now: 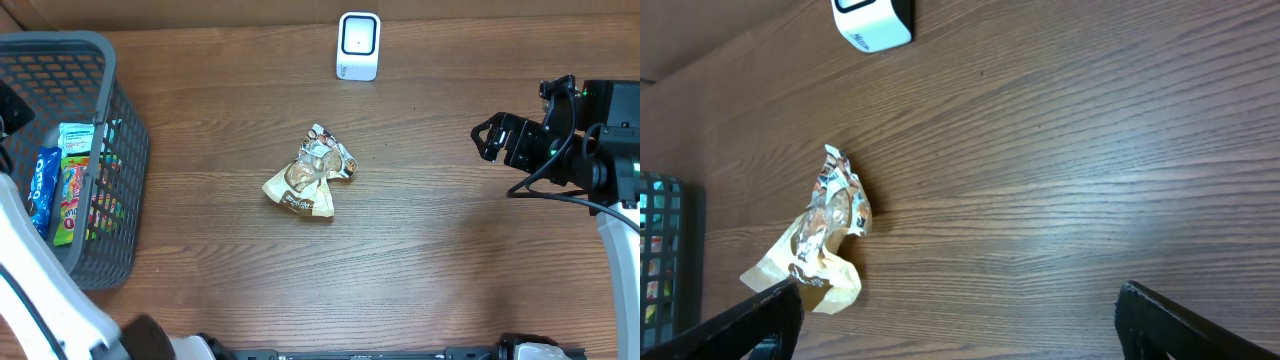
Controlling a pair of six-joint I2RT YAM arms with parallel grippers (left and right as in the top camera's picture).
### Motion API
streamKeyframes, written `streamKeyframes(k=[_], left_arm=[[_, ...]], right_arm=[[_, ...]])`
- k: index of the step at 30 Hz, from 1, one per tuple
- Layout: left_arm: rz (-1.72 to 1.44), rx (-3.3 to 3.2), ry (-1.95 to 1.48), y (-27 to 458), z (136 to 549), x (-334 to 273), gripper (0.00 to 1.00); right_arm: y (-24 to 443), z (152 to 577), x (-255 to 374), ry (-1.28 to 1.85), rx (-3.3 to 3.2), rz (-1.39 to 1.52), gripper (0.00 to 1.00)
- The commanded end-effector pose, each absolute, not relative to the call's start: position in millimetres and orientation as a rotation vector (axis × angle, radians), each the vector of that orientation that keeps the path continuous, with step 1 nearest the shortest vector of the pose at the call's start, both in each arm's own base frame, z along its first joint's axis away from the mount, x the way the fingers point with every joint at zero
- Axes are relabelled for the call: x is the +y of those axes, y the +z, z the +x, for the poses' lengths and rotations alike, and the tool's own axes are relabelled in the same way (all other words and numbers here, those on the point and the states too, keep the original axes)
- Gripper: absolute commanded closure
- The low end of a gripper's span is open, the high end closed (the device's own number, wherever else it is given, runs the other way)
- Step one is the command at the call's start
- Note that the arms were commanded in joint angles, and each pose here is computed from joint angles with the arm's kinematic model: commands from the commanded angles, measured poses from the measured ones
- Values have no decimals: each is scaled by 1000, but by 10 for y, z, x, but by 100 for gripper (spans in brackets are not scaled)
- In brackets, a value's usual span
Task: Scan the item barcode
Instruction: 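Grasp the green Haribo gummy bag with the left gripper and lift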
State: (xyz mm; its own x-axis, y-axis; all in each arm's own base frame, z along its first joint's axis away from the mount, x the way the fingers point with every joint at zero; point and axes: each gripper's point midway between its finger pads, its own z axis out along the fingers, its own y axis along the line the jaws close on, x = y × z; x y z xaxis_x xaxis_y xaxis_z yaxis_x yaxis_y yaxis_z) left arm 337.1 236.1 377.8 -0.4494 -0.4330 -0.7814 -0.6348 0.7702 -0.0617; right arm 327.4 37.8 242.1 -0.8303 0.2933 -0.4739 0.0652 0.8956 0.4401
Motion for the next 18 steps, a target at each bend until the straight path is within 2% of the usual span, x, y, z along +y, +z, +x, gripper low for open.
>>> streamKeyframes(k=[1,5,10,13,18], left_arm=[[-815,2182,409,3576,3364,2464,74],[-859,2263,342,3188,3522,2556,32],[-858,2413,185,2525,3760,2677,17],[-896,2518,189,2055,3823,2781,1],[-947,2661,143,1348,3890,2841,0]], right_arm=[[2539,3313,402,565,2478,239,0],[2537,3311,402,565,2479,240,0],[2520,3288,404,566,2491,244,0],[2517,3283,404,567,2493,246,0],[2518,3285,404,566,2492,245,0]])
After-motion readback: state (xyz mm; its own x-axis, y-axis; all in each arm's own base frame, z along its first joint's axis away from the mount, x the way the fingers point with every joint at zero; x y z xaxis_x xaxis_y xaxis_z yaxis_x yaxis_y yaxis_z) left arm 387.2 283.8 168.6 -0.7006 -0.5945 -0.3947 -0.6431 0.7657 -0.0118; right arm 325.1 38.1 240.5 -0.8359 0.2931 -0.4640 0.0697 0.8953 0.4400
